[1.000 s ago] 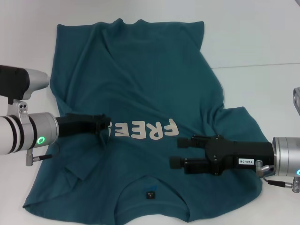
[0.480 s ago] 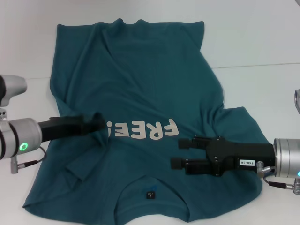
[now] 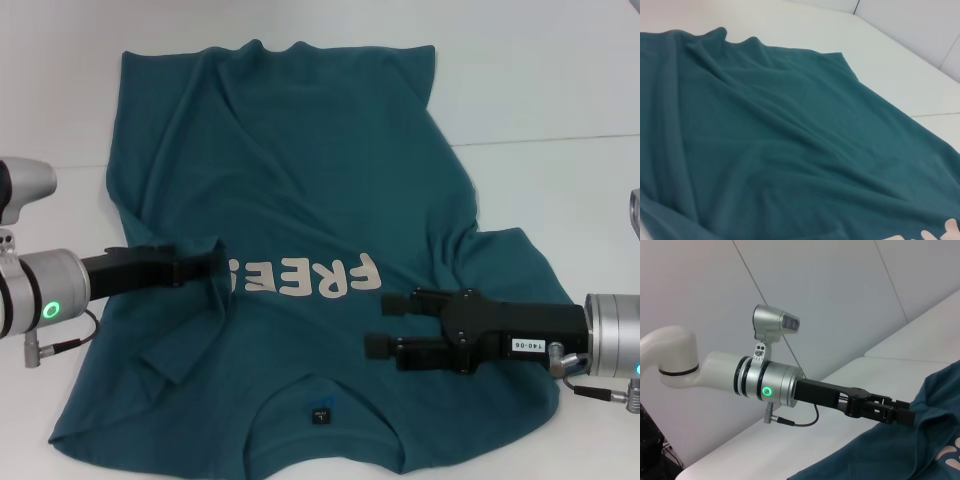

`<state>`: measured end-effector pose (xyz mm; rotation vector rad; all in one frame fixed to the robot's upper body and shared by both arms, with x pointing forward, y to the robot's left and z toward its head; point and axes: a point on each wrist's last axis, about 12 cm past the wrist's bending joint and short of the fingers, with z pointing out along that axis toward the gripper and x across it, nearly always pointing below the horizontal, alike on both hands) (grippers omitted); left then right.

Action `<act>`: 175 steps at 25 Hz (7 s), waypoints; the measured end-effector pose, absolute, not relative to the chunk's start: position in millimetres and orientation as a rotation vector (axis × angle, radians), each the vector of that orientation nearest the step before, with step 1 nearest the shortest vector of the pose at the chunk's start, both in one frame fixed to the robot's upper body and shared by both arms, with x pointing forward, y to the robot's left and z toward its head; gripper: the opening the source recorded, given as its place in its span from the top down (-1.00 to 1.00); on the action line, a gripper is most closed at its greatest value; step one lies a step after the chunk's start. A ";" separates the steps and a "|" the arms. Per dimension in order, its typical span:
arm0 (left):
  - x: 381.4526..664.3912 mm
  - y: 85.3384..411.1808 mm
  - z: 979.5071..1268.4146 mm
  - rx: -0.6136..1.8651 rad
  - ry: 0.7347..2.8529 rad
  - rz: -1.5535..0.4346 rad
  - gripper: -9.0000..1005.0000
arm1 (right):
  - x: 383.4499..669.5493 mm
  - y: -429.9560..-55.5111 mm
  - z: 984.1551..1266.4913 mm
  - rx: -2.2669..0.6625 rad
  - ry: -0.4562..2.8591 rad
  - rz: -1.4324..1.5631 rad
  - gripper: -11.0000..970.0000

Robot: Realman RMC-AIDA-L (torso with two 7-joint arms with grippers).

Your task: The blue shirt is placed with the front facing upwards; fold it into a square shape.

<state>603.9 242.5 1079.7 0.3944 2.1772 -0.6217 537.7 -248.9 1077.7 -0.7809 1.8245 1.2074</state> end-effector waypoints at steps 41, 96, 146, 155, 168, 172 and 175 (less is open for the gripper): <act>560.8 271.8 1069.4 0.526 2.252 -0.657 -0.50 | 537.1 -250.1 1077.2 -0.782 1.825 1.203 -0.82; 550.3 263.6 1067.2 0.733 2.309 -0.696 -0.51 | 534.3 -250.9 1076.7 -0.784 1.821 1.215 -0.82; 530.1 274.7 1092.4 0.537 1.894 -1.127 -0.57 | 556.1 -356.2 1103.2 -0.213 2.211 0.895 -0.82; 528.2 275.7 1087.3 0.558 1.891 -1.094 -0.79 | 564.8 -372.5 1102.5 -0.016 2.298 0.810 -0.82; 531.1 274.7 1081.4 0.527 1.911 -1.073 -0.78 | 587.3 -361.1 1096.2 0.004 2.361 0.644 -0.82; 532.9 275.9 1079.8 0.511 1.920 -1.054 -0.78 | 593.1 -352.7 1094.5 -0.020 2.372 0.612 -0.82; 533.0 276.4 1079.6 0.509 1.922 -1.051 -0.78 | 597.1 -345.3 1092.6 -0.040 2.386 0.589 -0.82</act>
